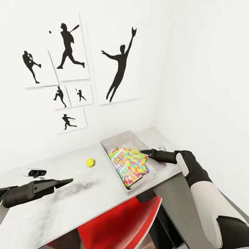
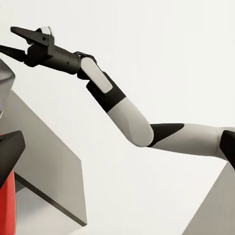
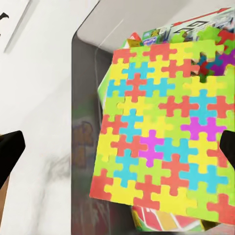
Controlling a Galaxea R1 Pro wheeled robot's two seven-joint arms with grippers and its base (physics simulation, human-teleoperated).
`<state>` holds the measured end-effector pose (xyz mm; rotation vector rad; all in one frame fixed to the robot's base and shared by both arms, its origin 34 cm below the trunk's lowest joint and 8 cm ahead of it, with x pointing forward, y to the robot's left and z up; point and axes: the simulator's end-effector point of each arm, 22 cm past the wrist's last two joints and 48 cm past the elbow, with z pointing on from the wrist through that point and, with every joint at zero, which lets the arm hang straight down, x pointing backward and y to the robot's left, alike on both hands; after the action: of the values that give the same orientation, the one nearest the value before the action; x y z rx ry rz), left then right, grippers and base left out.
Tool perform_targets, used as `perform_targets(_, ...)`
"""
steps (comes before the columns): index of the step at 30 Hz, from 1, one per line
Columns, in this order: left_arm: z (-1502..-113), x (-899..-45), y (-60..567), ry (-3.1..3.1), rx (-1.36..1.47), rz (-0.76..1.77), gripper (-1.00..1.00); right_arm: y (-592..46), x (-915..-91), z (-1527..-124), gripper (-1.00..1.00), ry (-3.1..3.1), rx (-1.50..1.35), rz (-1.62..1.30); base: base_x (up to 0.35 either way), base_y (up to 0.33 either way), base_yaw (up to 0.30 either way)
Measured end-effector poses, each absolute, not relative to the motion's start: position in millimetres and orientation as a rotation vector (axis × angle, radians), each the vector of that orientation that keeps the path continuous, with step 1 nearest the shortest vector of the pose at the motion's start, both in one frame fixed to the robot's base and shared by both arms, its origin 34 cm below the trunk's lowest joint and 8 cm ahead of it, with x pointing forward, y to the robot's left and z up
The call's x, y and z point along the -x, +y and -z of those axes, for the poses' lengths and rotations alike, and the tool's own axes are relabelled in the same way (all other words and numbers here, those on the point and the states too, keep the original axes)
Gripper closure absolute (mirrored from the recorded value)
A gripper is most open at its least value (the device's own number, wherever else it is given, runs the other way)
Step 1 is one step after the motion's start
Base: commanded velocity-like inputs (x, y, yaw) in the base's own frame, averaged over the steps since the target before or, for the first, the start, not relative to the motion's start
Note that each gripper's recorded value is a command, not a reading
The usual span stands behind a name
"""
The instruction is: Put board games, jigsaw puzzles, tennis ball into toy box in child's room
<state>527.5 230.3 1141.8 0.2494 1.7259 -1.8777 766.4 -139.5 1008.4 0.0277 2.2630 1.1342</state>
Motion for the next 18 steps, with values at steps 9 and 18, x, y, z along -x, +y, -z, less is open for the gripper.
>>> perform_targets(9,-1141.9,-527.5,230.1,1.725,-0.249,1.879,-1.00,-140.6,-766.9,-1008.7,-1.00,2.263,-0.028,-1.132,0.000,0.000,0.000)
perform_targets(18,-1141.9,-527.5,230.0,1.725,-0.249,1.879,-1.00,-140.9,-767.1,-1009.2,-1.00,2.259,-0.029,-1.132,0.000,0.000,0.000)
